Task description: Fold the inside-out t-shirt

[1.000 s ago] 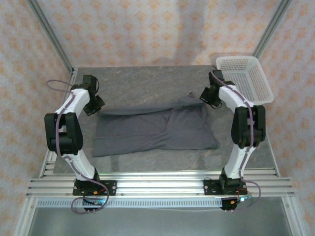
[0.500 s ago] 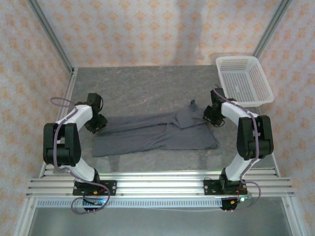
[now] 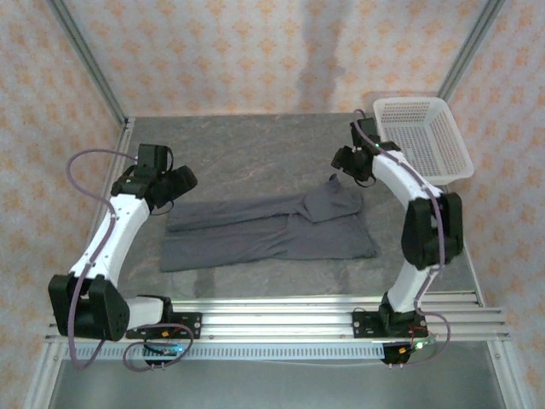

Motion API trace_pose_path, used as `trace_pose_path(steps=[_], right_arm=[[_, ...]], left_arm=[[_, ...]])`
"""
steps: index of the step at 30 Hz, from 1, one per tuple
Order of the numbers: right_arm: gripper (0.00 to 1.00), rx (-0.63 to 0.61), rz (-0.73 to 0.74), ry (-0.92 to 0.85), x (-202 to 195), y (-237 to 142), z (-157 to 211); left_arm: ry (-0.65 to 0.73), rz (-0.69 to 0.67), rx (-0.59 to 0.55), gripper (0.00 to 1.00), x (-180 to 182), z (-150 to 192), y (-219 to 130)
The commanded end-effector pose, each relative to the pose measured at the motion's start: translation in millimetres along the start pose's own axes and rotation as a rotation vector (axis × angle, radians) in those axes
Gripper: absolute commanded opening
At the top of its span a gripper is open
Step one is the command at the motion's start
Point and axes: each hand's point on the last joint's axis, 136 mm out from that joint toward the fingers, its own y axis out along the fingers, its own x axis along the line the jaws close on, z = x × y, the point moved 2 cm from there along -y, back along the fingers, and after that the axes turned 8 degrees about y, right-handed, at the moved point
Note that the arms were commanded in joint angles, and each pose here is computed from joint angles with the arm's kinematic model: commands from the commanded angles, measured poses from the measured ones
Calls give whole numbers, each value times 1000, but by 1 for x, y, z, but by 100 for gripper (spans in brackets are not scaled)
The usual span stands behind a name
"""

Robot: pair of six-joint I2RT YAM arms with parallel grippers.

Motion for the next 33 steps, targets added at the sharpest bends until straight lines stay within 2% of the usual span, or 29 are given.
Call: trace_pose_path(steps=[1, 5, 7, 9, 10, 11, 12, 16, 21, 22, 24, 25, 27, 29, 31, 33], right_arm=[[58, 65, 56, -25, -2, 30, 3], [52, 136, 75, -13, 2, 56, 12], [39, 146, 96, -2, -2, 60, 14], [17, 137, 97, 5, -3, 53, 13], [8, 127, 99, 9, -3, 47, 13], [1, 111, 96, 11, -3, 37, 11], [0, 92, 95, 16, -5, 24, 10], [0, 41, 87, 80, -29, -19, 31], [0, 71, 131, 250, -105, -45, 115], [6, 98, 134, 284, -118, -45, 134], [29, 152, 121, 347, -136, -49, 166], [33, 163, 122, 359, -140, -55, 173], [39, 128, 127, 366, -145, -74, 171], [44, 22, 93, 358, -137, -95, 150], [45, -60, -11, 318, -113, -106, 125], [45, -68, -47, 257, -88, -101, 108]], left_arm=[[35, 43, 28, 80, -7, 15, -5], [69, 24, 60, 81, -1, 29, -2], [70, 5, 74, 81, 3, 33, 1], [71, -3, 83, 81, 5, 35, 3], [69, -5, 84, 81, 5, 35, 4], [68, -11, 87, 80, 6, 35, 6], [69, -16, 91, 80, 6, 35, 7], [71, -15, 92, 80, 4, 33, 10], [65, -5, 98, 79, 3, 34, 15], [63, -3, 101, 79, 3, 35, 17], [63, -4, 112, 79, 3, 37, 21], [63, -7, 121, 79, 4, 39, 22], [65, -6, 129, 79, 3, 40, 24], [65, -7, 131, 79, 4, 42, 24], [62, -3, 130, 78, 4, 42, 25], [61, 12, 128, 78, 1, 43, 26]])
